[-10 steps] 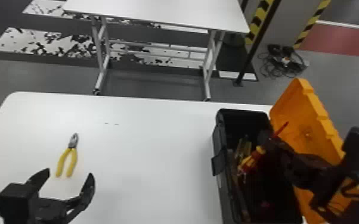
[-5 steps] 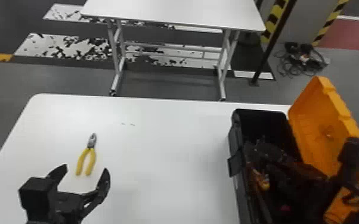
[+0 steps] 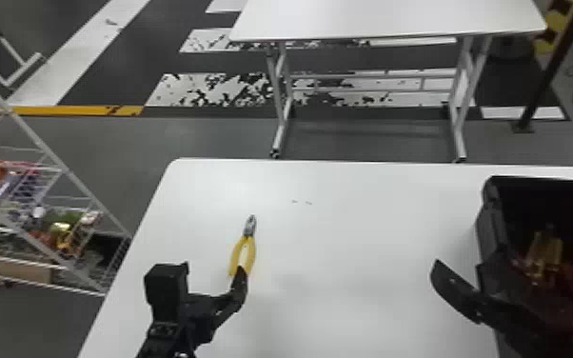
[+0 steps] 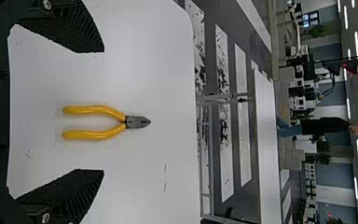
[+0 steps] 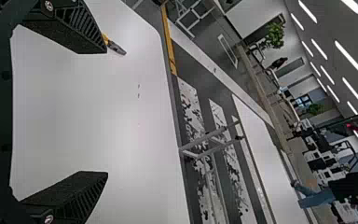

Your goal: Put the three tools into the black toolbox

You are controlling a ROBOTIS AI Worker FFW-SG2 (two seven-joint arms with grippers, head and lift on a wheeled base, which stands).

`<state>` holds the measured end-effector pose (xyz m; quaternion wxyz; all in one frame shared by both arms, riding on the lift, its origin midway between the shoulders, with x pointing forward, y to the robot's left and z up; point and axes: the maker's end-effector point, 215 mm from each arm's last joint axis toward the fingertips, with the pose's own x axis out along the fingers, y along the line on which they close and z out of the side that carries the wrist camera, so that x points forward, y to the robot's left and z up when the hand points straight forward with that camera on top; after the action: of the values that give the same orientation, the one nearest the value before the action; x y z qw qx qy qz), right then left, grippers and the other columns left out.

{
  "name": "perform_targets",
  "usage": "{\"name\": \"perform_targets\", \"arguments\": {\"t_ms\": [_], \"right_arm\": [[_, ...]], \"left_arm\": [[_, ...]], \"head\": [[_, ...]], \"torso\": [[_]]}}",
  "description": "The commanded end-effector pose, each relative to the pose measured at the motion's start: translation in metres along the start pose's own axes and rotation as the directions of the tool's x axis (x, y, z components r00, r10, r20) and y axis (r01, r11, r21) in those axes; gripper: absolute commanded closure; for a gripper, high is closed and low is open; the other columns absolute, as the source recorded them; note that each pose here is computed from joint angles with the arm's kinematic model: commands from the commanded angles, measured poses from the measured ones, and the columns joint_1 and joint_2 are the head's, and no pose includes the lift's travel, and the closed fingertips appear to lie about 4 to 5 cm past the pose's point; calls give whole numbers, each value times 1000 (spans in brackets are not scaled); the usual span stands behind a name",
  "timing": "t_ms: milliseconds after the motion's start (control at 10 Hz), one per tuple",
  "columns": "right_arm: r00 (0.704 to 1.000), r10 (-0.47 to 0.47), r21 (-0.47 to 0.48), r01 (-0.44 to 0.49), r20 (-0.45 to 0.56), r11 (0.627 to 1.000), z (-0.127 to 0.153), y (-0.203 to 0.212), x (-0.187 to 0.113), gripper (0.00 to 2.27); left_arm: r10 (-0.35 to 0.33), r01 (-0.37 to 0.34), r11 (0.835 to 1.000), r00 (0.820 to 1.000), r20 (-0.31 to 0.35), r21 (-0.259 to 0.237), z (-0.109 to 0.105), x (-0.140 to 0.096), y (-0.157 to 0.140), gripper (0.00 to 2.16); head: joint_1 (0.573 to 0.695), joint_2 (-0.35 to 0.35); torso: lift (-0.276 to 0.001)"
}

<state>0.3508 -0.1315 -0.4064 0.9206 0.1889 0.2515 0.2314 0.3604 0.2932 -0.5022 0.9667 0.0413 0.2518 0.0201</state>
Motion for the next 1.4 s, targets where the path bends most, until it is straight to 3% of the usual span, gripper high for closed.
{"name": "perform_targets", "arguments": {"t_ms": [0, 300, 900, 1100, 1300], "right_arm": [[1000, 25, -4, -25, -16, 1000, -7, 11, 3, 60], [998, 52, -18, -53, -33, 998, -13, 24, 2, 60], [997, 62, -38, -64, -55, 997, -18, 36, -1, 60], [996, 62, -51, -66, -64, 997, -20, 42, 0, 60], [996, 64, -53, -67, -62, 996, -19, 44, -1, 63]], "left_arm": [[39, -40, 999, 999, -18, -32, -10, 10, 21, 83], [10, -8, 998, 1000, 27, -57, -6, 38, 22, 87], [-84, 92, 989, 994, 75, -119, 0, 94, 4, 83], [-119, 127, 985, 991, 67, -118, 1, 109, -14, 83], [-109, 111, 988, 994, 26, -107, -11, 127, -17, 83]], "head": [[695, 251], [695, 319], [695, 309], [695, 291], [695, 279]], "torso": [[-51], [-51], [-51], [-51], [-51]]}}
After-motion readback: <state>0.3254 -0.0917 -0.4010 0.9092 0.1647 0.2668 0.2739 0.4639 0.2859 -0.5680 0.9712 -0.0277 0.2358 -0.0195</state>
